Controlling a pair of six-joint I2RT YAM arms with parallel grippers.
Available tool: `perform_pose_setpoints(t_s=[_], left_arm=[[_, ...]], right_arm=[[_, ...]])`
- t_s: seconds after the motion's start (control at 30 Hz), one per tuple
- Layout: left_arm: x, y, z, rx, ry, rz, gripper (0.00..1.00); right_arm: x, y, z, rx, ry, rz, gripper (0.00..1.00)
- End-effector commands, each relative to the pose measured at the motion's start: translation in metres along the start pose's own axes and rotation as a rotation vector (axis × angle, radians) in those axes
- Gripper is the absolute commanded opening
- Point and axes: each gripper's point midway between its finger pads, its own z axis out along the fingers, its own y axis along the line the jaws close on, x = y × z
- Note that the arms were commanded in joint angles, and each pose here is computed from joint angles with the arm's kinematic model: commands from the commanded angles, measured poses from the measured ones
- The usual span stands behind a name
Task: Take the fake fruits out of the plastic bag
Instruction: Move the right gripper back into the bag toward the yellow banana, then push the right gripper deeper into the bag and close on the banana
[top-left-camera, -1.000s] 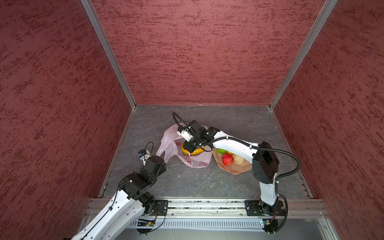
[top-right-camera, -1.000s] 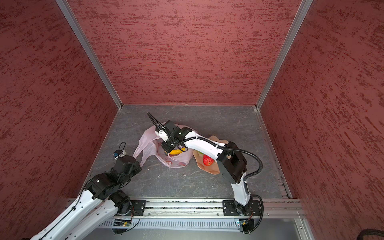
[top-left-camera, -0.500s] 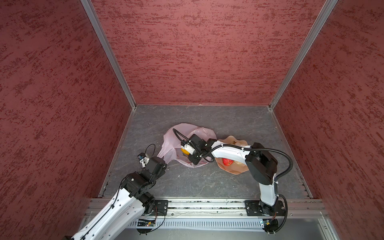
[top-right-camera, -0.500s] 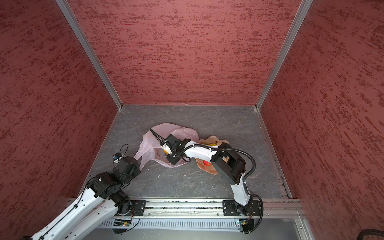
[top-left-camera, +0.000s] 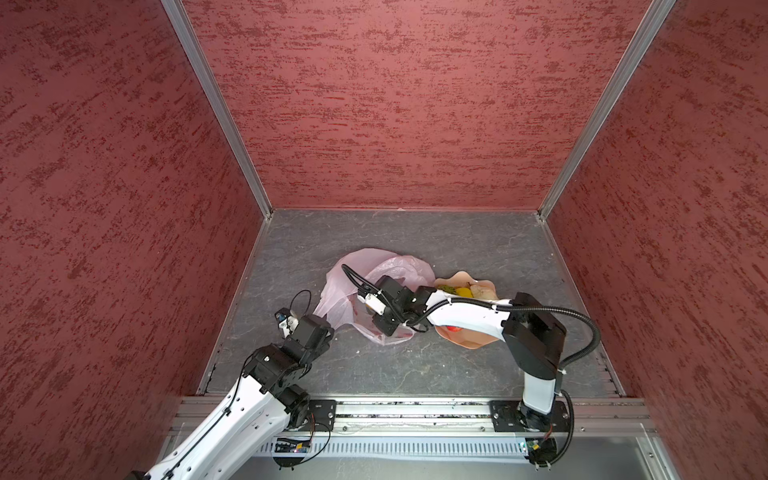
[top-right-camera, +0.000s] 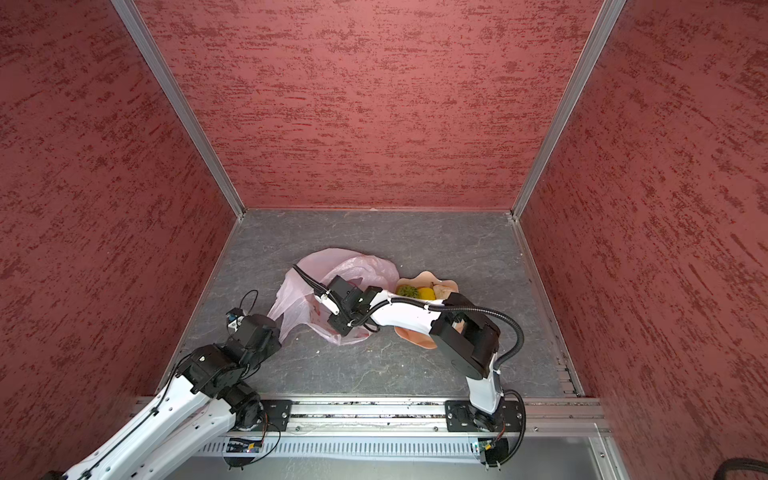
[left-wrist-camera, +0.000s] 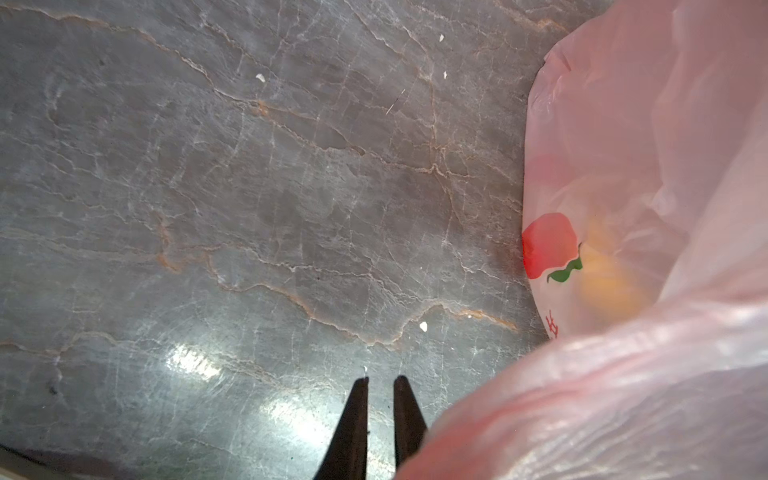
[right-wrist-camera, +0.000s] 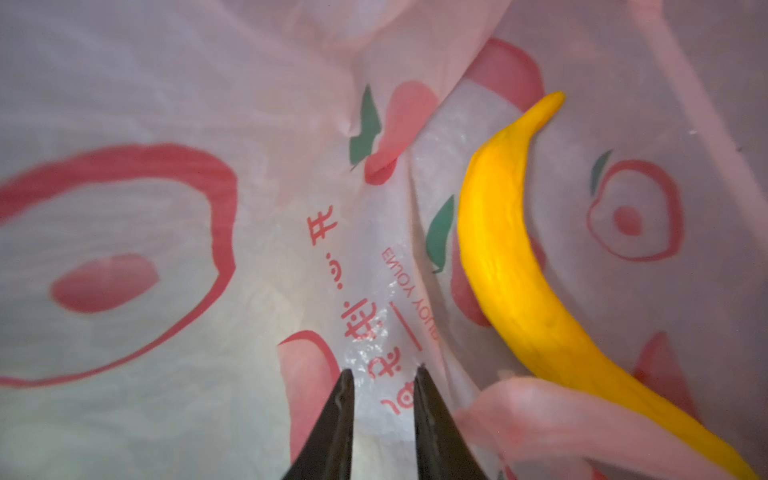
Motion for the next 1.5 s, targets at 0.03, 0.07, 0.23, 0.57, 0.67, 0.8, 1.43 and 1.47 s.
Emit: perform_pose_setpoints(t_s=[0.03, 0.07, 0.23, 0.57, 0.67, 0.8, 1.43, 1.47], left_arm=[[0.002, 0.003, 0.001, 0.014, -0.003, -0.003, 0.15], [0.003, 0.004, 0.002, 0.017, -0.005, -0.001, 0.15], [0.005, 0.003, 0.002, 0.040, -0.005, -0.005, 0.14], [0.010, 0.007, 0.005, 0.040, 0.000, -0.017, 0.14], [0.010, 0.006, 0.005, 0.044, 0.000, -0.016, 0.14], [0.010, 0.007, 0.005, 0.044, 0.002, -0.016, 0.14], [0.008, 0.004, 0.004, 0.049, -0.003, -0.023, 0.14], [0.008, 0.004, 0.004, 0.050, -0.004, -0.025, 0.14]], right_arm=[[-0.035, -0.021, -0.009, 0.094, -0.092, -0.060, 0.30], [-0.038, -0.023, -0.007, 0.097, -0.093, -0.070, 0.30], [-0.050, -0.031, 0.000, 0.107, -0.101, -0.112, 0.34], [-0.052, -0.049, 0.020, 0.093, -0.067, -0.126, 0.41], [-0.051, -0.051, 0.027, 0.083, -0.056, -0.127, 0.42], [-0.049, -0.049, 0.033, 0.057, -0.040, -0.133, 0.44], [-0.031, -0.037, 0.052, -0.024, 0.003, -0.111, 0.46], [-0.030, -0.038, 0.053, -0.022, 0.003, -0.112, 0.46]])
